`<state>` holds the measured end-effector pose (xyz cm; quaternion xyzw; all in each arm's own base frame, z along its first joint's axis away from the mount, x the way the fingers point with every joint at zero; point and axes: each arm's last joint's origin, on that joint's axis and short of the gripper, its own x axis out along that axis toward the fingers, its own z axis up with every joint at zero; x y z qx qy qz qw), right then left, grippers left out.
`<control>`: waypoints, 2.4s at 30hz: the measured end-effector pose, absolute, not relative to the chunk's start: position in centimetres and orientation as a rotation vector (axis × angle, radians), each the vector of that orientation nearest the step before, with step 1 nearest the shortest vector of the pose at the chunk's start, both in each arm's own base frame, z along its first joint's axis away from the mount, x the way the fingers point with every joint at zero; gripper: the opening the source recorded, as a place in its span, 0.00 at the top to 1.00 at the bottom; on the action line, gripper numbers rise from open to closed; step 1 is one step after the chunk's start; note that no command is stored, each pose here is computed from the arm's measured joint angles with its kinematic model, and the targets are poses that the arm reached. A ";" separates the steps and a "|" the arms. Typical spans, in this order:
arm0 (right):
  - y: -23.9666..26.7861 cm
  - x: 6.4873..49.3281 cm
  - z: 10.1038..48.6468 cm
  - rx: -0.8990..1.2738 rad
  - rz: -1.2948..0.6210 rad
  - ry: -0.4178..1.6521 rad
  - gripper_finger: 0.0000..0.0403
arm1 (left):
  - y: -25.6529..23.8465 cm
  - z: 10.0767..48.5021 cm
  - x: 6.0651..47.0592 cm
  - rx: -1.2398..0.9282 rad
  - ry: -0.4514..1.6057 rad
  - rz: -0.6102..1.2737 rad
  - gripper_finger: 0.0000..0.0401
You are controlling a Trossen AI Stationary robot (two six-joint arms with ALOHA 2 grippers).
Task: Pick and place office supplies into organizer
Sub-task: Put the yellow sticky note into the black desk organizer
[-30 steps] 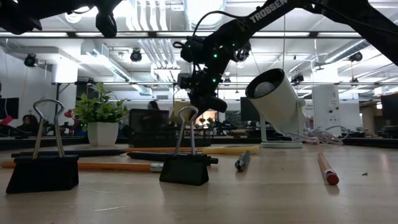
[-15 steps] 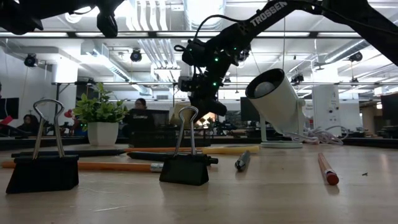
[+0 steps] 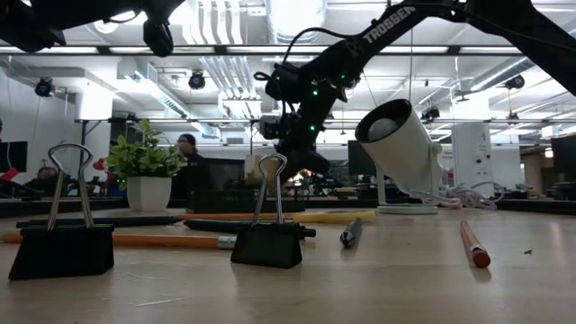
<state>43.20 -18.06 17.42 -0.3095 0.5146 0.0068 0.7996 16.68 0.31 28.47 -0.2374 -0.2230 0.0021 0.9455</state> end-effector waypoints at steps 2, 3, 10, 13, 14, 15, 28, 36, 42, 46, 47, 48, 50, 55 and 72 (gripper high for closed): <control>-18.1 43.2 17.5 -0.665 0.012 1.101 0.97 | 0.3 28.5 16.7 -0.483 -0.453 0.004 0.64; -18.2 43.2 17.4 -0.664 0.010 1.100 0.97 | 0.3 28.5 16.7 -0.483 -0.455 0.004 0.64; -18.5 43.4 16.6 -0.660 0.002 1.095 0.97 | 0.3 28.4 16.8 -0.483 -0.449 0.005 0.64; -18.5 43.5 15.3 -0.655 0.013 1.135 0.97 | 0.3 28.4 16.8 -0.484 -0.454 0.004 0.64; -18.5 43.6 15.1 -0.664 0.007 1.149 0.97 | 0.3 28.5 16.8 -0.485 -0.455 0.003 0.64; -18.5 43.6 15.1 -0.674 0.000 1.155 0.97 | 0.3 28.5 16.8 -0.490 -0.460 0.001 0.64; -18.6 43.4 15.5 -0.685 0.018 1.189 0.97 | 0.3 28.5 16.7 -0.508 -0.464 -0.005 0.64; -18.5 43.3 15.5 -0.685 0.037 1.199 0.97 | 0.3 28.5 16.7 -0.508 -0.463 -0.005 0.64; -18.4 43.5 15.6 -0.689 0.038 1.192 0.97 | 0.3 28.4 16.7 -0.509 -0.461 -0.004 0.64; -18.4 43.5 15.7 -0.690 0.038 1.189 0.97 | 0.3 28.5 16.7 -0.509 -0.463 -0.004 0.64; -18.4 43.5 15.8 -0.690 0.038 1.189 0.97 | 0.3 28.5 16.7 -0.509 -0.464 -0.005 0.64; -18.3 43.5 15.8 -0.689 0.041 1.193 0.96 | 0.3 28.5 16.7 -0.509 -0.463 -0.005 0.64; -18.3 43.5 15.8 -0.688 0.044 1.198 0.95 | 0.3 28.5 16.7 -0.509 -0.463 -0.004 0.64; -18.3 43.5 15.8 -0.680 0.042 1.200 0.89 | 0.3 28.4 16.7 -0.509 -0.462 -0.004 0.64; -17.4 43.6 15.8 -0.693 0.068 1.227 0.68 | 0.3 28.4 16.8 -0.509 -0.461 -0.004 0.64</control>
